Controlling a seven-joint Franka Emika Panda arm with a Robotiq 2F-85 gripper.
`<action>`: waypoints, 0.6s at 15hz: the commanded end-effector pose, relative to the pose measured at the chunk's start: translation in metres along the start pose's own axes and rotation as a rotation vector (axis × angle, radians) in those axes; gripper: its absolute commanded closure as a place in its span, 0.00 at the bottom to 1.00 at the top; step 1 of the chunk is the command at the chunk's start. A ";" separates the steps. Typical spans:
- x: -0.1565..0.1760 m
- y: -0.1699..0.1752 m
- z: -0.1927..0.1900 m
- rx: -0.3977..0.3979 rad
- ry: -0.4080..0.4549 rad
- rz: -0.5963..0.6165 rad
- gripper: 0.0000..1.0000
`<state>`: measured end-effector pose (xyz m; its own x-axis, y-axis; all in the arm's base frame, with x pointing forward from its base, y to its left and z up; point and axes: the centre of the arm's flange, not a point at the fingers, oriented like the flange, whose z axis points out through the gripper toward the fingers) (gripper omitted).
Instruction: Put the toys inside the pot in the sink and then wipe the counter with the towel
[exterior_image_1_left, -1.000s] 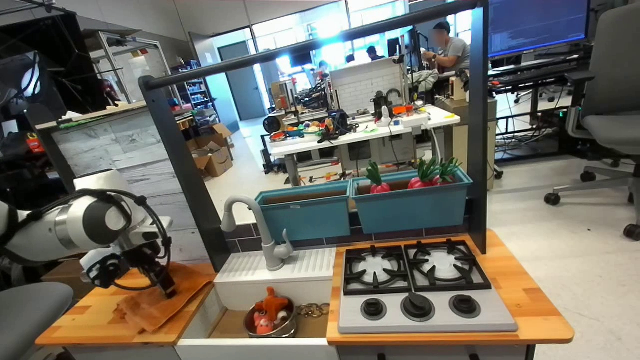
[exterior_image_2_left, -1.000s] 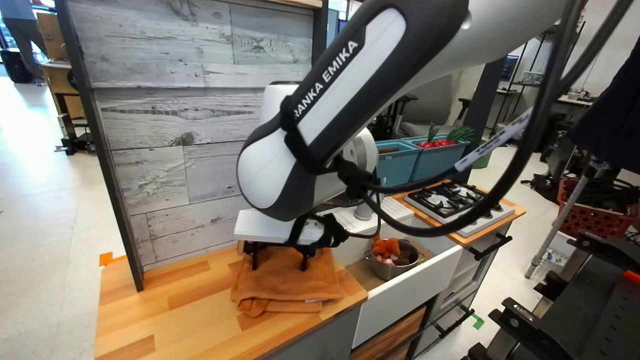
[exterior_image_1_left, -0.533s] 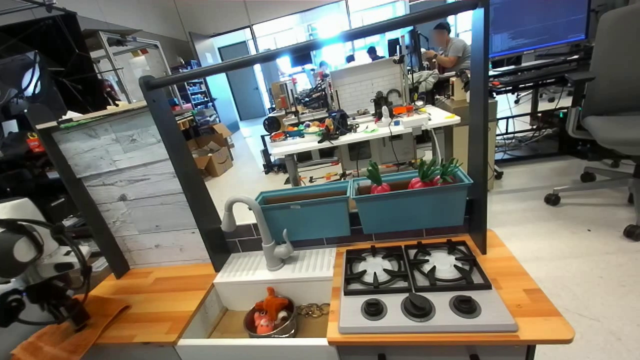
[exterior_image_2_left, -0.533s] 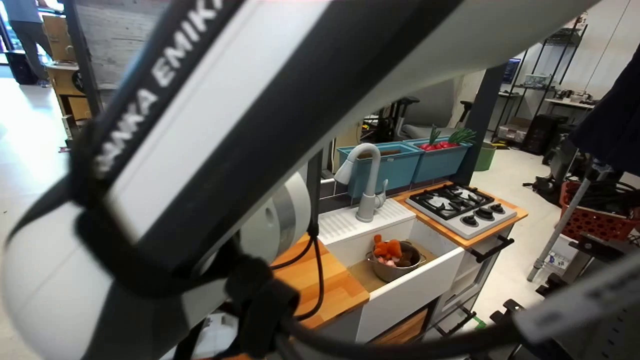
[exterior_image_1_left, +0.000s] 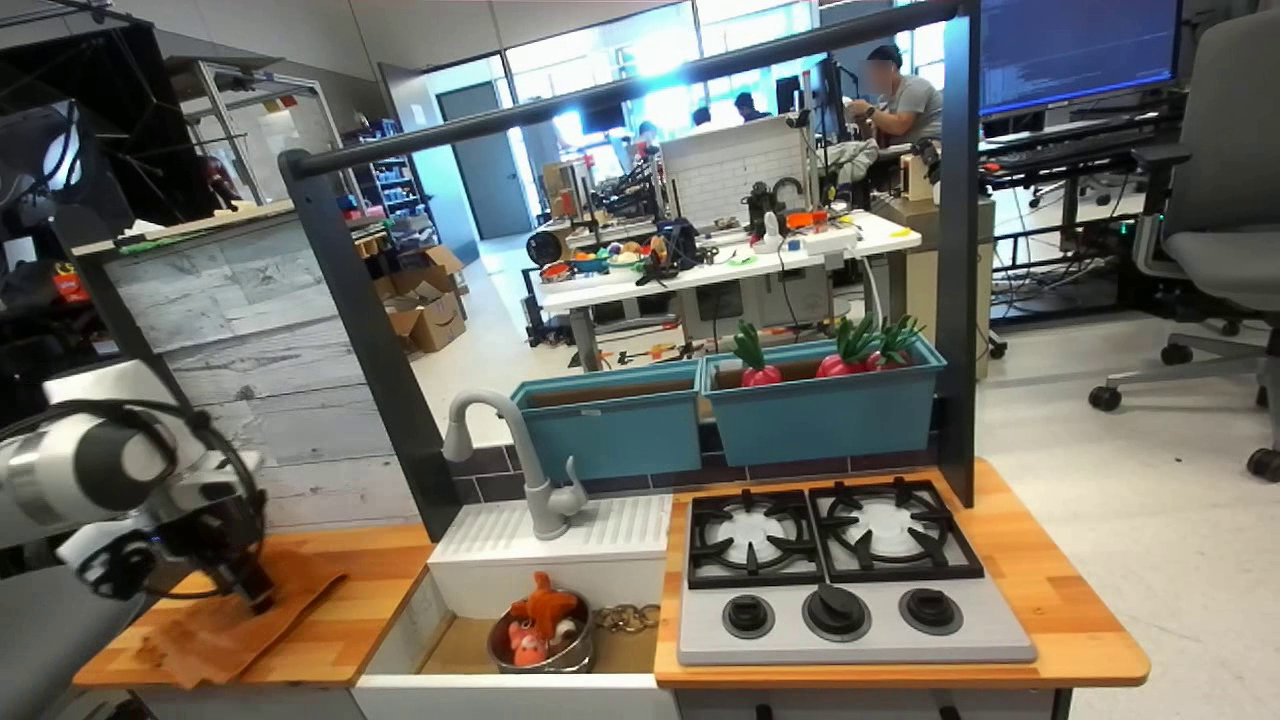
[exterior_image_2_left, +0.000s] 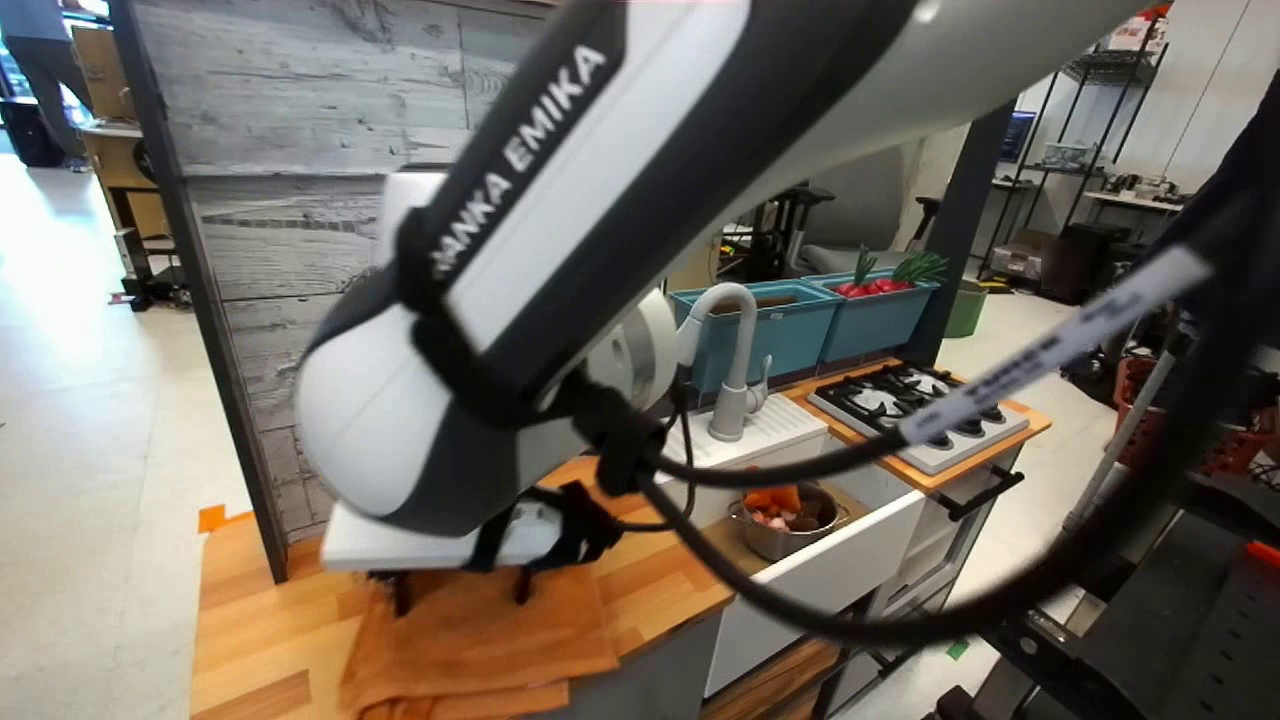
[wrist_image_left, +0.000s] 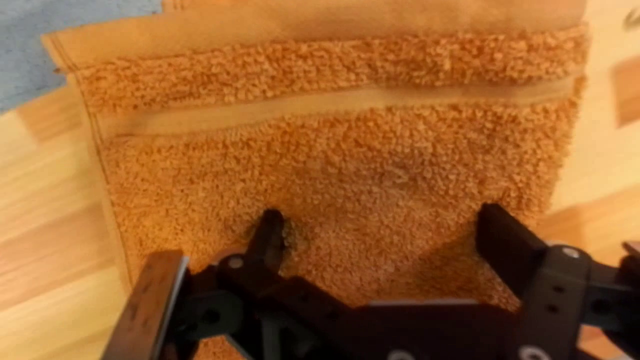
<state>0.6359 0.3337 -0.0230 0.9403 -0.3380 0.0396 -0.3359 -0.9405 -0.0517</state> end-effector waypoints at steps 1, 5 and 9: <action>0.056 0.060 -0.003 -0.022 0.035 0.150 0.00; 0.052 0.061 0.005 -0.030 0.006 0.128 0.00; -0.011 0.002 0.020 -0.006 -0.032 -0.028 0.00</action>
<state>0.6567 0.2818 -0.0275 0.9107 -0.4121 0.0278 -0.4108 -0.9107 -0.0434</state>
